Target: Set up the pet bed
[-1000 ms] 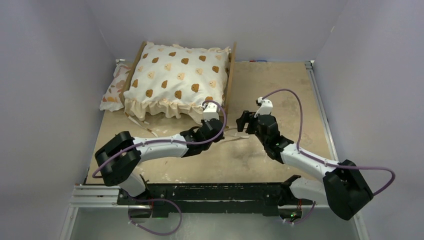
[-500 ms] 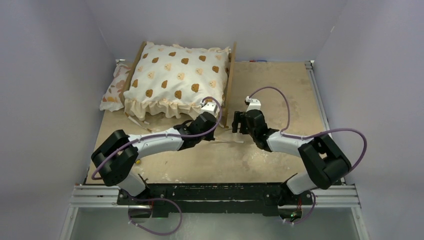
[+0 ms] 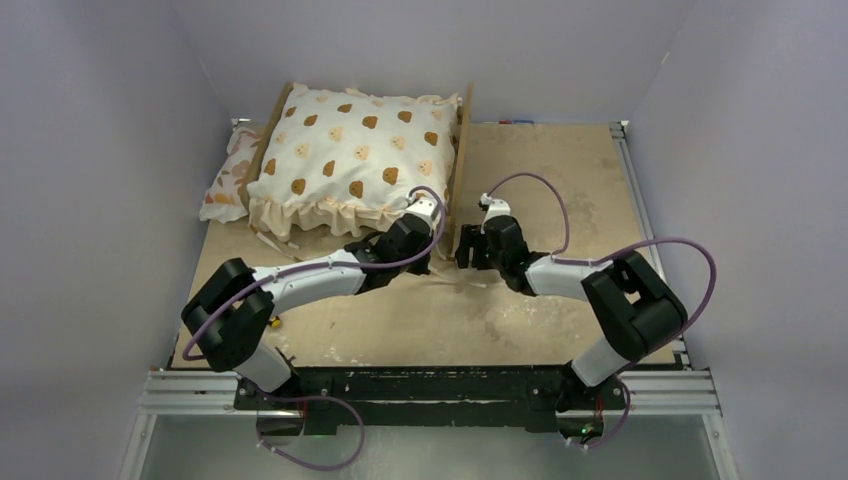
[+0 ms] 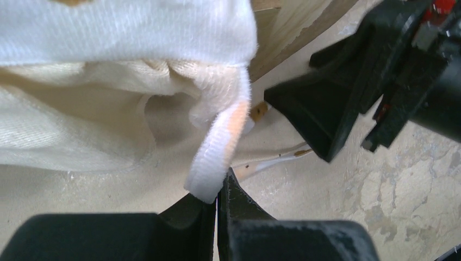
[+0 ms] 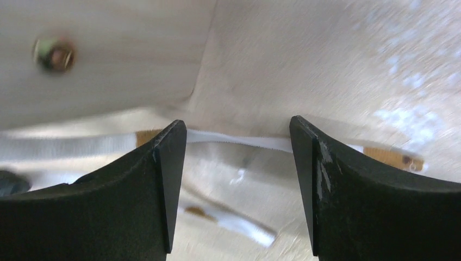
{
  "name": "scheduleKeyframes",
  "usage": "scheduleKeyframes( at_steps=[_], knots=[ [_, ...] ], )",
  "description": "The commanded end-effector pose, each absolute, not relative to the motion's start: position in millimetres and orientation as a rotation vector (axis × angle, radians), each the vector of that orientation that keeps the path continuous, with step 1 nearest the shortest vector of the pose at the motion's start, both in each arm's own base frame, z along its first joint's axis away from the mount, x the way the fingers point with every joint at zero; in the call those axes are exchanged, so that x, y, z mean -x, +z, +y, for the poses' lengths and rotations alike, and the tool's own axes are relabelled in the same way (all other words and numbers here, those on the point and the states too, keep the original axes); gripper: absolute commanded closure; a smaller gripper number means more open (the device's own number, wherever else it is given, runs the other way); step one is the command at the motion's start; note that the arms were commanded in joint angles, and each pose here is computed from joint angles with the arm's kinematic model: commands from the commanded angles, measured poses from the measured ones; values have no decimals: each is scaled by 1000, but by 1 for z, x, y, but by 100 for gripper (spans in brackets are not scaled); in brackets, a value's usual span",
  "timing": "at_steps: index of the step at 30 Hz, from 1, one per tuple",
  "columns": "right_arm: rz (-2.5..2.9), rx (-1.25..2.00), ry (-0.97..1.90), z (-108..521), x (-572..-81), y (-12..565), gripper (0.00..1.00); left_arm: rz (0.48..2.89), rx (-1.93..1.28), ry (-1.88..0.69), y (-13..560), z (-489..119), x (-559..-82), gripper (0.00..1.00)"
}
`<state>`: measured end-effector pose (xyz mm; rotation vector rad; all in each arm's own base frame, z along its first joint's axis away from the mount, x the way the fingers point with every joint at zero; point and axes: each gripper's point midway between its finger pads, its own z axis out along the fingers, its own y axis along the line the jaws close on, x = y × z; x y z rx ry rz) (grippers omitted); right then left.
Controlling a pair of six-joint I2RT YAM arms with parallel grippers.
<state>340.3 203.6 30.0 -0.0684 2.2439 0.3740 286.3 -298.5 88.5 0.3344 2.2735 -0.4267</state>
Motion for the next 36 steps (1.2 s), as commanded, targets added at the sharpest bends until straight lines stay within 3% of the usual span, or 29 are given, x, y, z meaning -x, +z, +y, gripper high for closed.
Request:
scheduleKeyframes(
  at_steps=[1,6,12,20,28,36],
  knots=[
    [2374,139,658,234,-276,20,29,2215,-392,-445,112,-304,-296,100],
    [2363,220,711,252,-242,27,30,2222,-432,-410,111,-296,-296,100],
    [2321,248,465,250,-264,28,37,2237,-511,-376,107,-290,-294,100],
    [2230,229,472,255,-277,62,42,2267,-595,-285,105,-274,-292,100],
    [2232,257,439,262,-288,53,66,2264,-591,-317,106,-277,-291,100],
    [2264,301,458,269,-281,31,67,2254,-561,-364,106,-284,-291,100]
  ],
)
